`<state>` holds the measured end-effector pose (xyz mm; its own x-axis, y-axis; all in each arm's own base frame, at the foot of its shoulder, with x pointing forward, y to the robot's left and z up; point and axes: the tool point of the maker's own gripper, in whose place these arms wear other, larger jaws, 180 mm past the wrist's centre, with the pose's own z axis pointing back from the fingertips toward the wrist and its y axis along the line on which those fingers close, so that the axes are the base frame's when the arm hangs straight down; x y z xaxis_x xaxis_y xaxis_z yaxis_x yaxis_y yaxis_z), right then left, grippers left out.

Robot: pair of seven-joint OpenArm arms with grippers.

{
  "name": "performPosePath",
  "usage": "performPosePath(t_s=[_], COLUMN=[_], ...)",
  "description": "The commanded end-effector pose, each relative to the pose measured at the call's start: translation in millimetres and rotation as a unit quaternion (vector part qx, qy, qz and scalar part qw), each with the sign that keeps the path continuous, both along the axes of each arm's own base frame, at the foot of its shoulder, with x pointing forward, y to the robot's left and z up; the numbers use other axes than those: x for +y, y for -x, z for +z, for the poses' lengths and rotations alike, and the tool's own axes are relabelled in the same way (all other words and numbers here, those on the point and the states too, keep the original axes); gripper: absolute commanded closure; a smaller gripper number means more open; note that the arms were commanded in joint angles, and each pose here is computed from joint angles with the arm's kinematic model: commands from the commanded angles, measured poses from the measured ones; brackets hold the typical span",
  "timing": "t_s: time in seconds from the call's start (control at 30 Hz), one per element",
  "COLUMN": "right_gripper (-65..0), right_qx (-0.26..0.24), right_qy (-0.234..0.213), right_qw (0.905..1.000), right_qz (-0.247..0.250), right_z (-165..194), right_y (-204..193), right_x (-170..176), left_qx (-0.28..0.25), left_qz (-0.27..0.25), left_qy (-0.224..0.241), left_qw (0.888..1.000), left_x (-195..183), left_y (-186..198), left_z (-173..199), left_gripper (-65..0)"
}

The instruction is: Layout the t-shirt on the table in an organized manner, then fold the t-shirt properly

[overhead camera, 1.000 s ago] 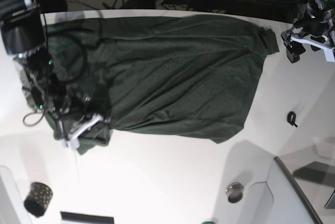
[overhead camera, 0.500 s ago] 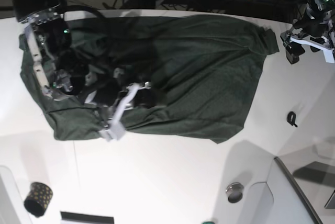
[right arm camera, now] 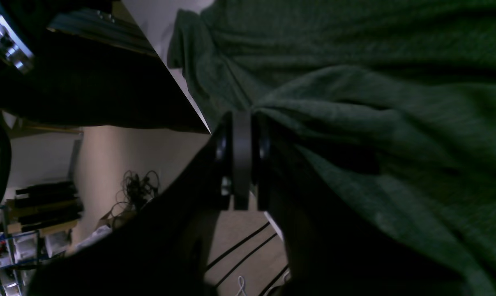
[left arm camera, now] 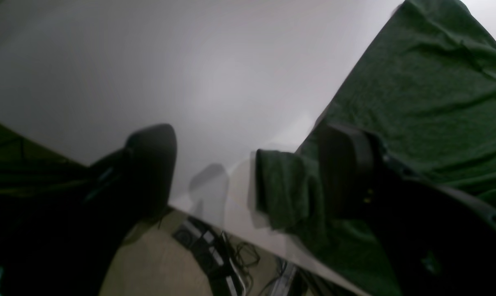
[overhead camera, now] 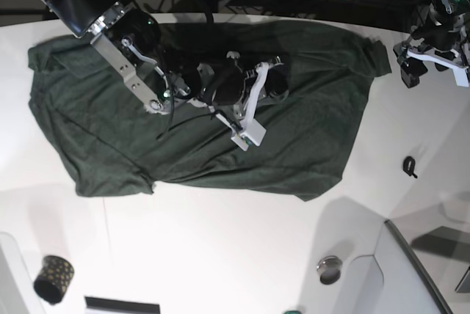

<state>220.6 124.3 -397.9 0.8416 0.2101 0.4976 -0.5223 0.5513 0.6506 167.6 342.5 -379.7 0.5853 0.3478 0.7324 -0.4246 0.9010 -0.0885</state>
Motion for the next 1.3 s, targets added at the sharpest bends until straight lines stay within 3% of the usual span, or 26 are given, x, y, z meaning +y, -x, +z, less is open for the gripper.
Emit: performPosePath(t_s=[0.0, 0.13, 0.2, 0.33, 0.4, 0.5, 0.6, 0.67, 0.73, 0.8, 0.9, 1.27], right_gripper=[-7.5, -34.2, -34.1, -28.4, -28.7, -28.5, -28.7, -28.7, -30.3, -36.3, -41.9, -41.9], right_qx=[-0.013, -0.008, -0.027, -0.065, -0.057, -0.029, -0.016, -0.017, -0.03, -0.04, -0.033, -0.039], right_qy=[-0.016, 0.009, 0.01, 0.023, 0.045, 0.072, 0.146, 0.191, 0.221, 0.236, 0.239, 0.244], right_qw=[0.9998, 0.9994, 0.9992, 0.9932, 0.9812, 0.9497, 0.922, 0.9081, 0.8966, 0.8873, 0.8807, 0.8573], right_qz=[0.002, 0.032, 0.027, -0.094, -0.179, -0.303, -0.358, -0.372, -0.383, -0.394, -0.408, -0.452], right_z=[13.0, 14.1, 22.0, 33.0, 23.7, 9.3, -7.5, -15.9, -22.2, -28.5, -36.4, -59.6], right_y=[-8.7, -8.4, -17.2, -83.0, -116.1, -158.0, -180.8, -189.5, -194.8, -197.4, -197.7, -193.8], right_x=[4.5, -1.9, -11.0, -85.7, -146.0, -239.8, -311.9, -339.1, -355.8, -367.6, -375.9, -399.0], left_qx=[-0.011, -0.004, -0.004, -0.007, -0.006, -0.004, -0.005, -0.007, -0.008, -0.008, -0.004, 0.0], left_qz=[0.0, 0.003, 0.003, 0.001, 0.001, -0.003, -0.003, -0.004, -0.004, -0.006, -0.021, -0.028], left_qy=[-0.011, -0.001, 0.001, -0.001, -0.002, -0.007, -0.007, -0.008, -0.008, -0.01, -0.012, -0.014], left_qw=[1.0, 1.0, 1.0, 1.0, 1.0, 1.0, 1.0, 1.0, 1.0, 1.0, 1.0, 1.0], left_x=[6.2, 5.6, 4.7, 4.8, 5.0, 8.3, 8.2, 8.8, 8.6, 9.8, 4.9, 4.1], left_y=[-2.0, 0.2, -0.4, -1.8, -1.6, -1.2, -2.0, -4.3, -4.5, -5.3, -9.8, -10.4], left_z=[6.5, -1.8, -2.8, -0.4, -0.6, 1.2, 1.9, 3.2, 3.3, 4.4, 3.2, 2.9], left_gripper=[-51.5, -51.5, -51.5, -51.5, -51.5, -51.5, -51.5, -51.5, -51.5, -51.5, -51.5, -51.5])
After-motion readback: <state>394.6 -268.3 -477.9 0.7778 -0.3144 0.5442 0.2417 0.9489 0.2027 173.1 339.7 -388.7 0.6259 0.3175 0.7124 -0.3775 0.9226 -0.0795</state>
